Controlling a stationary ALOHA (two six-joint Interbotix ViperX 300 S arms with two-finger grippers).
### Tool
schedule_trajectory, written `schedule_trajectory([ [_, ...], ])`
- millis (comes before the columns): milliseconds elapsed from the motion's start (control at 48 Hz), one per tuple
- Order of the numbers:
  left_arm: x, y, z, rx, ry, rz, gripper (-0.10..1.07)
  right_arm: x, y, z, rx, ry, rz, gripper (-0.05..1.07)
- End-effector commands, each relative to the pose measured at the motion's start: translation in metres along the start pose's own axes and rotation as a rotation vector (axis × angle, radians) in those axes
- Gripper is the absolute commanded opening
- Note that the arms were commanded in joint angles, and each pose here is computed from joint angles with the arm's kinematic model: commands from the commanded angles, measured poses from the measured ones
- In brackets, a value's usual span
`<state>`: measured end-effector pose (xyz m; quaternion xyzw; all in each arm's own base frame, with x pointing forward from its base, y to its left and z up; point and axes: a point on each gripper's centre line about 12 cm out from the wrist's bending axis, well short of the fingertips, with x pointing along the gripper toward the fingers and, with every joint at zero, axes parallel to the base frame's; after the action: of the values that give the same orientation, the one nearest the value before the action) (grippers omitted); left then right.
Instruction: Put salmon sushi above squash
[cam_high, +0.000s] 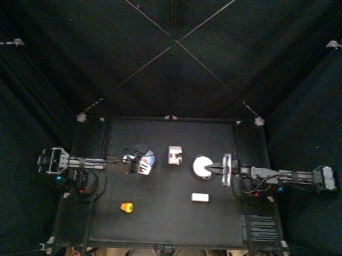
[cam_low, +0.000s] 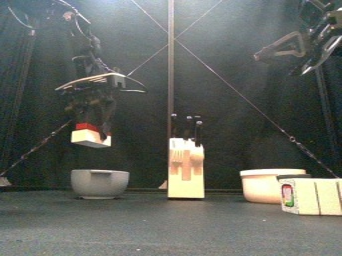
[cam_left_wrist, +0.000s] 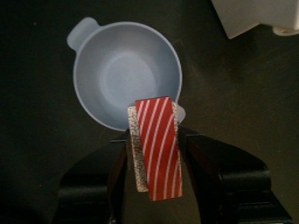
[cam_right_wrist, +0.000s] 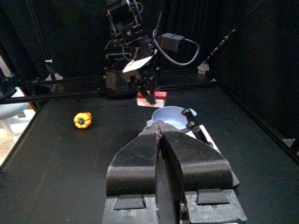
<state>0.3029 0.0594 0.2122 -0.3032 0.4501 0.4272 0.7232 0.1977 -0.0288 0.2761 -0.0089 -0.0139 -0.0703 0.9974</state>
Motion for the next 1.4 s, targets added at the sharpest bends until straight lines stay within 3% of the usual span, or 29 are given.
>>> schedule_trajectory([
  [0,-0.018,-0.002,-0.001,-0.017,-0.022,-0.039,0.63,0.002,-0.001,0.006,0.001,-0.015,-0.004,0.02],
  [167,-0.021,0.006,-0.032,-0.079,0.005,-0.050,0.63,0.002,0.000,0.006,0.003,-0.017,-0.002,0.02],
  [271,-0.020,0.012,-0.053,-0.169,0.023,-0.053,0.63,0.002,-0.001,0.006,0.003,-0.015,-0.004,0.02],
  [500,0.000,0.022,-0.095,-0.293,0.047,-0.056,0.63,0.002,0.000,0.006,0.003,-0.017,-0.002,0.02],
  [667,0.011,0.028,-0.107,-0.334,0.054,-0.056,0.63,0.002,0.000,0.006,0.003,-0.017,-0.002,0.02],
  [979,0.035,0.030,-0.125,-0.299,0.094,0.003,0.63,0.002,-0.001,0.006,0.003,-0.017,-0.004,0.02],
  [1375,0.045,0.032,-0.131,-0.290,0.106,0.049,0.64,0.002,-0.001,0.006,0.003,-0.017,-0.004,0.02],
])
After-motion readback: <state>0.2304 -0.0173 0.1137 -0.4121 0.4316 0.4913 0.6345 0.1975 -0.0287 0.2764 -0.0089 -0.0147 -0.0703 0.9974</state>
